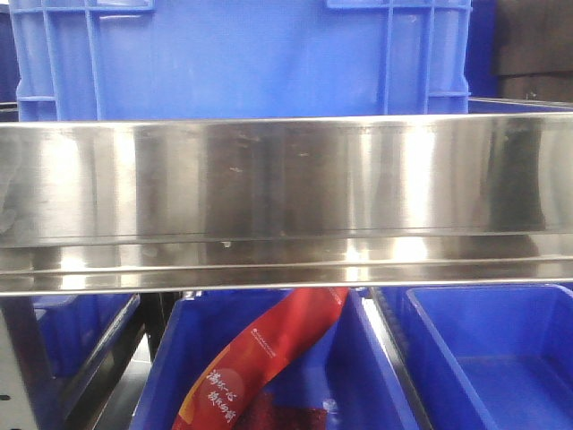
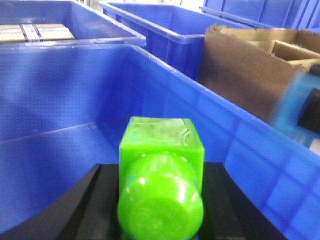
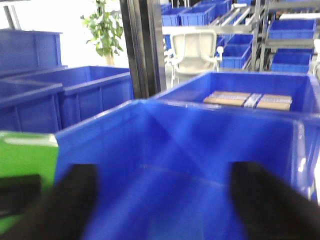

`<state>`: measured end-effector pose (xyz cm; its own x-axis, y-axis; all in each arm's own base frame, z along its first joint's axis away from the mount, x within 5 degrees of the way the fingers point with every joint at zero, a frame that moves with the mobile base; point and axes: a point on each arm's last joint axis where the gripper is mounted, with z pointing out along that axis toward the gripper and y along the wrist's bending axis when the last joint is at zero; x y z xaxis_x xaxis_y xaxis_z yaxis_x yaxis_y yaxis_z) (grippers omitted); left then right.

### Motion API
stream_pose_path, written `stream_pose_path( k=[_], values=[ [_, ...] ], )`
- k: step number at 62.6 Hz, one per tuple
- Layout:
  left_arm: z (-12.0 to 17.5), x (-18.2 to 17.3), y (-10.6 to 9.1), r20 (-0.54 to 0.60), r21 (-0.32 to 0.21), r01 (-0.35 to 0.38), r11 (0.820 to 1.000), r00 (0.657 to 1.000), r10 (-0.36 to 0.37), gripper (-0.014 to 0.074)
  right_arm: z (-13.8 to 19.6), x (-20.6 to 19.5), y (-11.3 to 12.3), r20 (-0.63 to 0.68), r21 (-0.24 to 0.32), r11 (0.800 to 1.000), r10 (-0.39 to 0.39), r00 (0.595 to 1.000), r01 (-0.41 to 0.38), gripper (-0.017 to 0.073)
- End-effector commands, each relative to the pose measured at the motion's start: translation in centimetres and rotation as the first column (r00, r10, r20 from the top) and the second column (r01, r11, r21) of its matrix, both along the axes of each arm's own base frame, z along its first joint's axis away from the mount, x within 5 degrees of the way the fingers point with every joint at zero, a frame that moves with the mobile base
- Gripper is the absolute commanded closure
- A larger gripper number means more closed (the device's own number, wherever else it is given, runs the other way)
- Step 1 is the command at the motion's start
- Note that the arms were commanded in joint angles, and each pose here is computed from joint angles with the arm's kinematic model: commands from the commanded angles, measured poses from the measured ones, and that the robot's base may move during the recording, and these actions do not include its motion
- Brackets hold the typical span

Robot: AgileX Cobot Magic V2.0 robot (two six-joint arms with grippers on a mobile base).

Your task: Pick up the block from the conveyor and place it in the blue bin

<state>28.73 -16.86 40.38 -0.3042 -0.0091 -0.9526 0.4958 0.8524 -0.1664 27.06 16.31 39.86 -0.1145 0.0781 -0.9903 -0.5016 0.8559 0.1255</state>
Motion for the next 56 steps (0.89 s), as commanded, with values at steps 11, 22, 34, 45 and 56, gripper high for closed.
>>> stream_pose_path(
  k=[11, 22, 34, 45, 56],
  values=[
    [0.6, -0.1, -0.1, 0.014, -0.019, 0.003, 1.0, 1.0, -0.003, 0.0176, -0.1, 0.2, 0.2, -0.01, -0.003, 1.0, 0.004, 1.0, -0.004, -0.0009],
    [0.6, -0.2, -0.1, 0.016, -0.02, 0.003, 1.0, 1.0, -0.003, 0.0098, 0.2, -0.1, 0.1, -0.002, 0.002, 1.0, 0.004, 1.0, -0.004, -0.0009],
    [2.3, -1.2, 0.6, 0.082, -0.058, -0.002, 0.998, 0.997, 0.006, 0.0111, 2.4, -1.9, -1.0, 0.062, 0.039, 0.999, 0.003, 0.998, -0.006, 0.0025],
    [3.3, -1.8, 1.0, 0.135, -0.06, -0.005, 0.998, 0.991, 0.013, 0.0309, 3.9, -3.3, -1.9, 0.101, 0.062, 0.998, 0.003, 0.995, -0.009, 0.0369],
    [3.9, -1.6, 1.2, 0.246, 0.004, -0.019, 1.0, 0.969, 0.018, 0.0707, 3.5, -3.0, -1.8, 0.083, 0.046, 0.999, 0.0, 0.997, -0.004, 0.072]
  ],
)
